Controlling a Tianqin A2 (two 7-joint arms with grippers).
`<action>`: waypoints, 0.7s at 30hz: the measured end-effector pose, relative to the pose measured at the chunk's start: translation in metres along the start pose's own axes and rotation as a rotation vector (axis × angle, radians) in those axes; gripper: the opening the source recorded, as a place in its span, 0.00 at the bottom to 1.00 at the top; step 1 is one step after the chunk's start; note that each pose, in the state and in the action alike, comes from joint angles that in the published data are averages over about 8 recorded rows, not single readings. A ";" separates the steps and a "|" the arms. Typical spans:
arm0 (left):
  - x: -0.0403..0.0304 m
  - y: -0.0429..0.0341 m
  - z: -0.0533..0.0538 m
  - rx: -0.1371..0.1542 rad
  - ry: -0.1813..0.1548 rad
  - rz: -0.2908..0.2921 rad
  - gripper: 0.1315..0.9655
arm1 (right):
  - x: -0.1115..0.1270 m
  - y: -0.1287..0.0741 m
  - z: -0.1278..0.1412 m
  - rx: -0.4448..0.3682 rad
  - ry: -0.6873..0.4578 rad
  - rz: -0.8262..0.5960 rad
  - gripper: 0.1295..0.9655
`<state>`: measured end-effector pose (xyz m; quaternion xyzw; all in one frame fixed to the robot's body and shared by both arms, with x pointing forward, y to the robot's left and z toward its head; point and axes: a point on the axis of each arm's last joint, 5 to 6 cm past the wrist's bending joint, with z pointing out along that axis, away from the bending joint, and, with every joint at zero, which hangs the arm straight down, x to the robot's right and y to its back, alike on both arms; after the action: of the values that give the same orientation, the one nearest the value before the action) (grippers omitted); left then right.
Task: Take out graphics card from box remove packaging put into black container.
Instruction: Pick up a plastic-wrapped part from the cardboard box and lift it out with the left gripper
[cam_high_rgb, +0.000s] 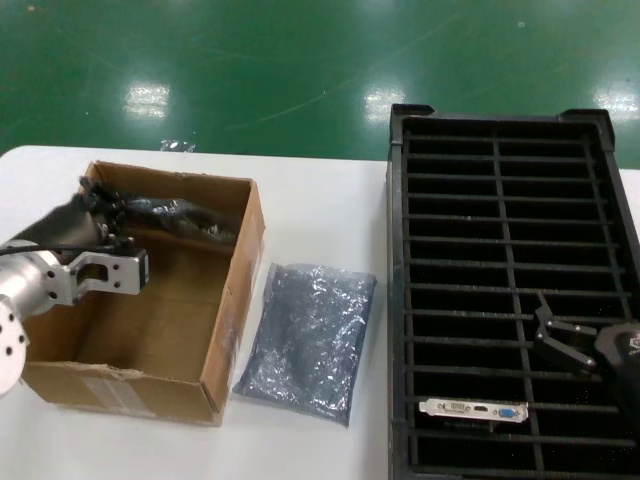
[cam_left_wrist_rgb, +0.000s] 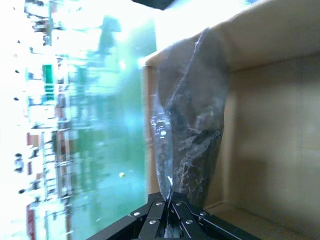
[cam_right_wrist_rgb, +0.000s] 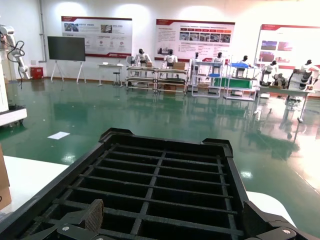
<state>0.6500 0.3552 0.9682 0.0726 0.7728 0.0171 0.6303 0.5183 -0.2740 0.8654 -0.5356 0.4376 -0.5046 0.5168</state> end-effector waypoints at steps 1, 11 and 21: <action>-0.0022 -0.0005 -0.004 -0.001 -0.017 -0.007 0.01 | 0.000 0.000 0.000 0.000 0.000 0.000 1.00; -0.0240 -0.0150 -0.063 0.008 -0.202 -0.077 0.01 | 0.000 0.000 0.000 0.000 0.000 0.000 1.00; -0.0214 -0.0408 -0.111 0.084 -0.222 -0.088 0.01 | 0.000 0.000 0.000 0.000 0.000 0.000 1.00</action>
<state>0.5418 0.3192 1.0070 0.0662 0.7009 -0.0510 0.7084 0.5183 -0.2740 0.8654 -0.5355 0.4376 -0.5046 0.5168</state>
